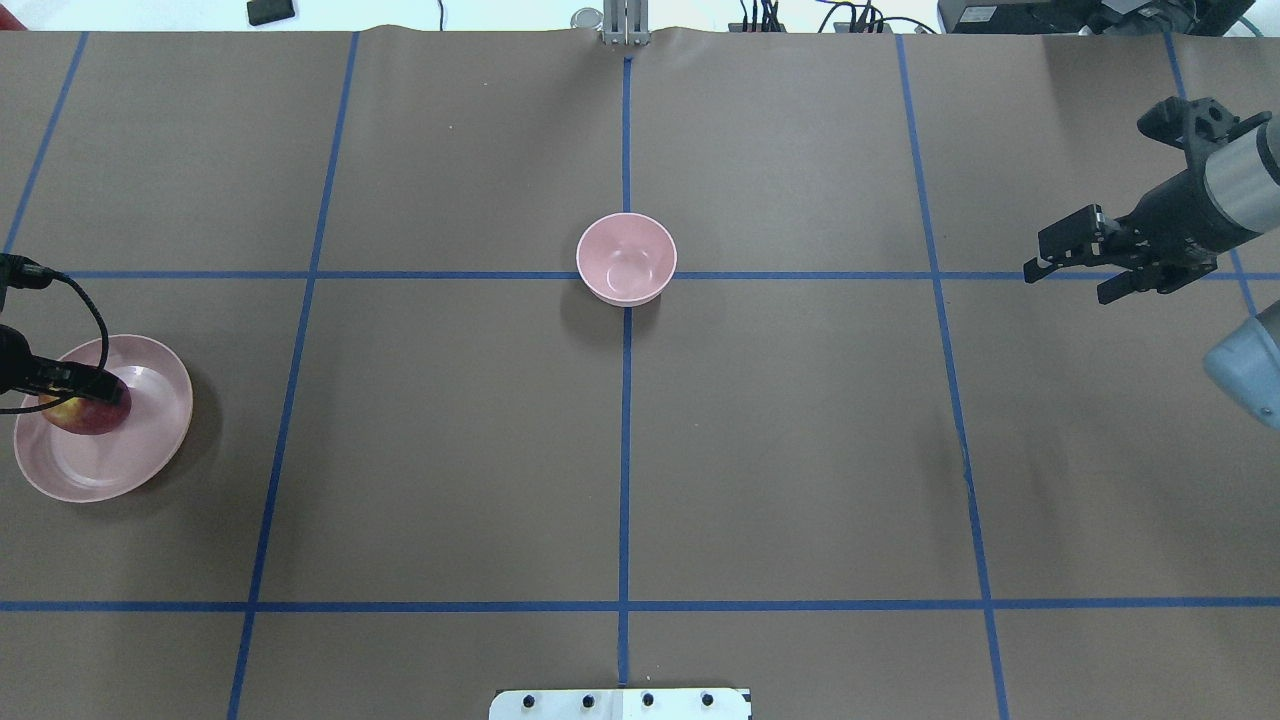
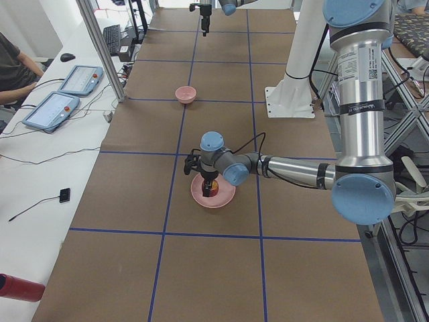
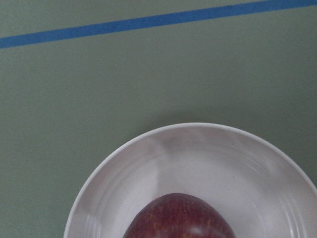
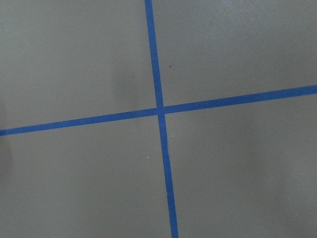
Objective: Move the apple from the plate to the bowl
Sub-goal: 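Grasp the red apple on the pink plate with the left gripper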
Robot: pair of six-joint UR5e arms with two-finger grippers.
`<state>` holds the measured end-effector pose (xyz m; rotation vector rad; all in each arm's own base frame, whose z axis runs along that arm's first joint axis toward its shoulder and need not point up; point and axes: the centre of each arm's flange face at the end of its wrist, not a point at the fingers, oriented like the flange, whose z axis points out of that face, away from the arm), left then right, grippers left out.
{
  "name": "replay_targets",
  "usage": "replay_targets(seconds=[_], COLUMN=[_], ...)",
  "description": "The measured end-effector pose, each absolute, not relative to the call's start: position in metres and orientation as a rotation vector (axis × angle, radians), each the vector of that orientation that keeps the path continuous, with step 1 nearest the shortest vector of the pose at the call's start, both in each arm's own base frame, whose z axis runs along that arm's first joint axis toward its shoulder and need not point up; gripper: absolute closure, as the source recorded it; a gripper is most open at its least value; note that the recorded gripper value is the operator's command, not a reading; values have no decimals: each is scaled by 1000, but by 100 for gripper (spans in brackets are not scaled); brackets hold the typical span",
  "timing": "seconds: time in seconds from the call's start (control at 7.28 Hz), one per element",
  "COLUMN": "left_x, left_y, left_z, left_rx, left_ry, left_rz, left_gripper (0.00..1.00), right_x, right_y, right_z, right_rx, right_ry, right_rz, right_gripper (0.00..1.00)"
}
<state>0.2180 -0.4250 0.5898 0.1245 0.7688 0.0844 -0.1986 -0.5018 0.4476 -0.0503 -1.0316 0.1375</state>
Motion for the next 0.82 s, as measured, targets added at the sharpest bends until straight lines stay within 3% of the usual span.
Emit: replay_targets(seconds=[0.14,0.41,0.82], left_x=[221,222,229], left_y=[-424,-423,-421], left_z=[591,591,564], left_rx=[118,113,68], left_ry=[769,773,863], left_rz=[86,88,115], left_gripper=[26,100,100], right_x=[-200,-201,-201], right_y=[-502,-502,-503], right_z=[449,450,451], right_rx=[-59,-66,-64], right_ry=[-1025,-1019,-1015], right_rz=[142,144,147], right_gripper=[0,0,0])
